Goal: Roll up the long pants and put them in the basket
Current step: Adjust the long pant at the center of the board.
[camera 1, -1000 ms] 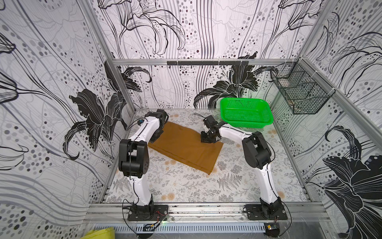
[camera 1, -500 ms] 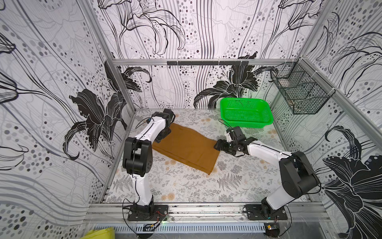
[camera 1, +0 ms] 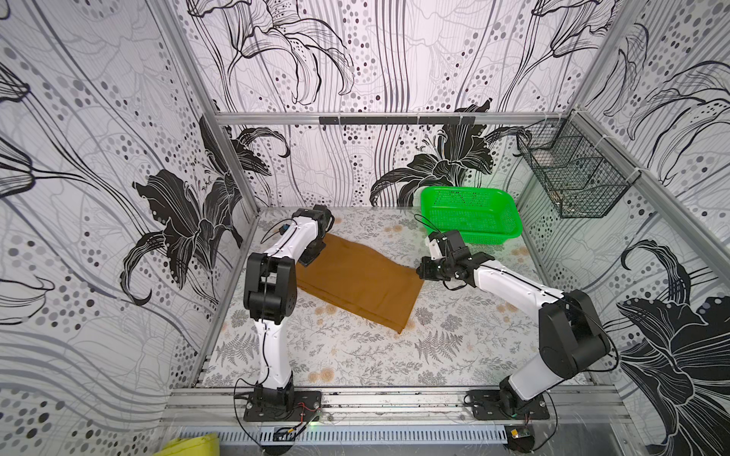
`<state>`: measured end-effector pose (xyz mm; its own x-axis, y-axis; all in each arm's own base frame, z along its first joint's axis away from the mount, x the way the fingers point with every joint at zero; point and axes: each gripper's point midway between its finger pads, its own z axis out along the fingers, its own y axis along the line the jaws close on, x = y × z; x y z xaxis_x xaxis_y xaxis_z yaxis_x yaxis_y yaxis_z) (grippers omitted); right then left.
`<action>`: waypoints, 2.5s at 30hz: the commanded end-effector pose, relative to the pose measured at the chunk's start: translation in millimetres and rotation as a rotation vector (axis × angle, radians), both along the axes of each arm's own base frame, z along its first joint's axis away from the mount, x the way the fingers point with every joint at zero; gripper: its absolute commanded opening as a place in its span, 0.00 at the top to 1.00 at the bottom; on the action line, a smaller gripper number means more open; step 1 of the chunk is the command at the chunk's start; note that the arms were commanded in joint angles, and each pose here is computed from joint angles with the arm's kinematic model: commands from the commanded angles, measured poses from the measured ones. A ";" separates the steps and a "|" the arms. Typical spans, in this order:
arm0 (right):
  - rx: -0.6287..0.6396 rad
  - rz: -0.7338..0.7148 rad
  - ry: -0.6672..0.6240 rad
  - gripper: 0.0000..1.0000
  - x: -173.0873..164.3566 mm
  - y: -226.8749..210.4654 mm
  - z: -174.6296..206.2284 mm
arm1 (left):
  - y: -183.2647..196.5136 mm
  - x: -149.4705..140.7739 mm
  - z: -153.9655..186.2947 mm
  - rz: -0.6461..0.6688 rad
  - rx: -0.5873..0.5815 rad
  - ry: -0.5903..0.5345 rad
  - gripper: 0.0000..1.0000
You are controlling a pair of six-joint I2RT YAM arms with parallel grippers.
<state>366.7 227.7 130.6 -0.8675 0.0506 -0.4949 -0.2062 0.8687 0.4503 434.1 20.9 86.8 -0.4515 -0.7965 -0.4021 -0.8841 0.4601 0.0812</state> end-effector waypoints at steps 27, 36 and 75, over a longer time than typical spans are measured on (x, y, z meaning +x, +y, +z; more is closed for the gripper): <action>-0.419 0.186 0.441 1.00 -95.9 14.1 -155.1 | -60.6 81.6 -107.7 -0.095 -0.418 0.024 1.00; -0.418 0.654 0.324 1.00 -181.6 104.7 -136.5 | -175.4 119.4 -87.0 -0.448 -0.747 -0.180 1.00; -0.224 -0.024 0.281 1.00 95.5 43.1 -133.9 | -104.1 -20.7 15.7 -0.385 -0.473 -0.271 1.00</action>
<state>461.2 320.1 32.5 -0.9373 -0.0795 -0.3392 -0.1999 0.9201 0.3368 412.6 -77.9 98.6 -0.6685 -0.7215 -0.1802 -0.6267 0.6770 -0.3859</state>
